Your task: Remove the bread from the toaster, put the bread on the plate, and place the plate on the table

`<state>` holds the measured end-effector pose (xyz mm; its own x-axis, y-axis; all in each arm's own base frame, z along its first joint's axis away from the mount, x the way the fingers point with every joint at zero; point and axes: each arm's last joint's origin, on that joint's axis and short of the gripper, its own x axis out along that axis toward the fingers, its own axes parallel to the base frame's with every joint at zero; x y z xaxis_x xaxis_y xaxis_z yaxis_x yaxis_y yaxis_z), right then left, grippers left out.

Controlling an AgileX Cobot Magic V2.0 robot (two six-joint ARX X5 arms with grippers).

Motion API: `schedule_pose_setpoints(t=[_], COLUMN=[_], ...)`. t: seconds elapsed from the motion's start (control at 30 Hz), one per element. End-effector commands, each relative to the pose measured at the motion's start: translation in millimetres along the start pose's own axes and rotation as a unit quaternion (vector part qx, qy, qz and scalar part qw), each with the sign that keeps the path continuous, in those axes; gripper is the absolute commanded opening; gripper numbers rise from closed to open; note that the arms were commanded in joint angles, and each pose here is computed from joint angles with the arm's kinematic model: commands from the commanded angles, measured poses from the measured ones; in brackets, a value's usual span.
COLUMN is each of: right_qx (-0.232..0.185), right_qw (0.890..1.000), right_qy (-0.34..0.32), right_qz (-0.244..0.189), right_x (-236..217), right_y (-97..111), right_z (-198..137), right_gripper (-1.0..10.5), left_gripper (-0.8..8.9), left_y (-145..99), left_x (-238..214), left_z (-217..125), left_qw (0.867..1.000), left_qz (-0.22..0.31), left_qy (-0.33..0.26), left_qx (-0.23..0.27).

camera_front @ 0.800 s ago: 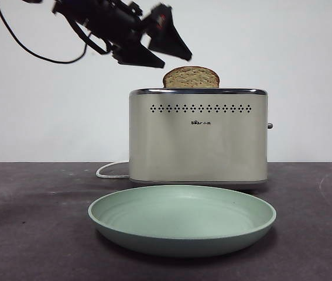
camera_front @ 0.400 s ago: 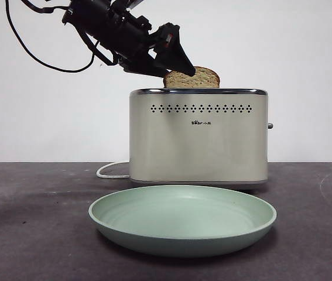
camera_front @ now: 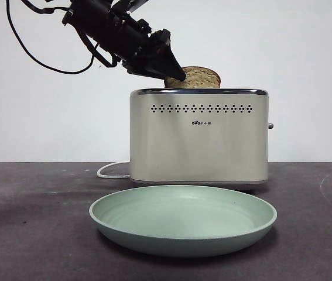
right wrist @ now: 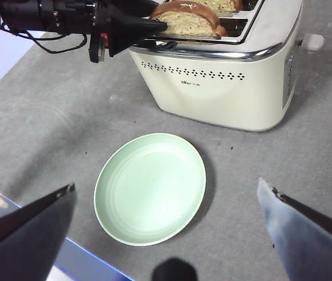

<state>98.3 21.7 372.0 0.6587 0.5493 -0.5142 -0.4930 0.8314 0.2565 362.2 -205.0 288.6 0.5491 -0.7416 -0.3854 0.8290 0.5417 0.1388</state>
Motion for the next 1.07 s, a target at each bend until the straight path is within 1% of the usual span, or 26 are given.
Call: schedule_pose_setpoints(t=[0.03, 0.1, 0.3, 0.5, 0.63, 0.8, 0.93, 1.07], right_qx=[0.003, 0.003, 0.004, 0.004, 0.004, 0.004, 0.005, 0.007], right_qw=[1.000, 1.000, 1.000, 1.000, 1.000, 1.000, 1.000, 1.000], right_qy=[-0.001, -0.001, 0.001, 0.001, 0.001, 0.001, 0.002, 0.005], right_qz=[0.001, 0.001, 0.001, 0.001, 0.001, 0.001, 0.001, 0.001], right_x=[-0.5, -0.5, -0.5, -0.5, -0.5, -0.5, 0.1, 1.9], right_y=[0.5, 0.5, 0.6, 0.5, 0.6, 0.5, 0.2, -0.9], right_z=[0.4, 0.3, -0.2, -0.2, -0.2, -0.2, 0.1, 0.8], right_gripper=[6.3, 6.3, 6.3, 6.3, 6.3, 6.3, 6.3, 6.3], left_gripper=[0.53, -0.15, -0.08, -0.08, -0.08, -0.08, -0.08, -0.08], left_y=[-3.8, -3.9, -1.7, 4.4, 8.8, 11.3, 6.8, -1.5], left_x=[8.7, 8.8, 6.5, -13.9, -34.0, -63.5, -91.4, -124.6], left_z=[-9.0, -8.4, -1.6, 18.3, 35.4, 64.3, 90.7, 113.1], left_qw=[1.000, 1.000, 1.000, 0.998, 0.997, 0.994, 0.991, 0.985], left_qz=[-0.016, -0.015, -0.004, 0.028, 0.053, 0.067, 0.075, 0.082], left_qy=[0.015, 0.013, -0.012, -0.052, -0.064, -0.082, -0.109, -0.149], left_qx=[-0.005, -0.006, -0.005, -0.001, 0.002, 0.007, 0.017, -0.004])
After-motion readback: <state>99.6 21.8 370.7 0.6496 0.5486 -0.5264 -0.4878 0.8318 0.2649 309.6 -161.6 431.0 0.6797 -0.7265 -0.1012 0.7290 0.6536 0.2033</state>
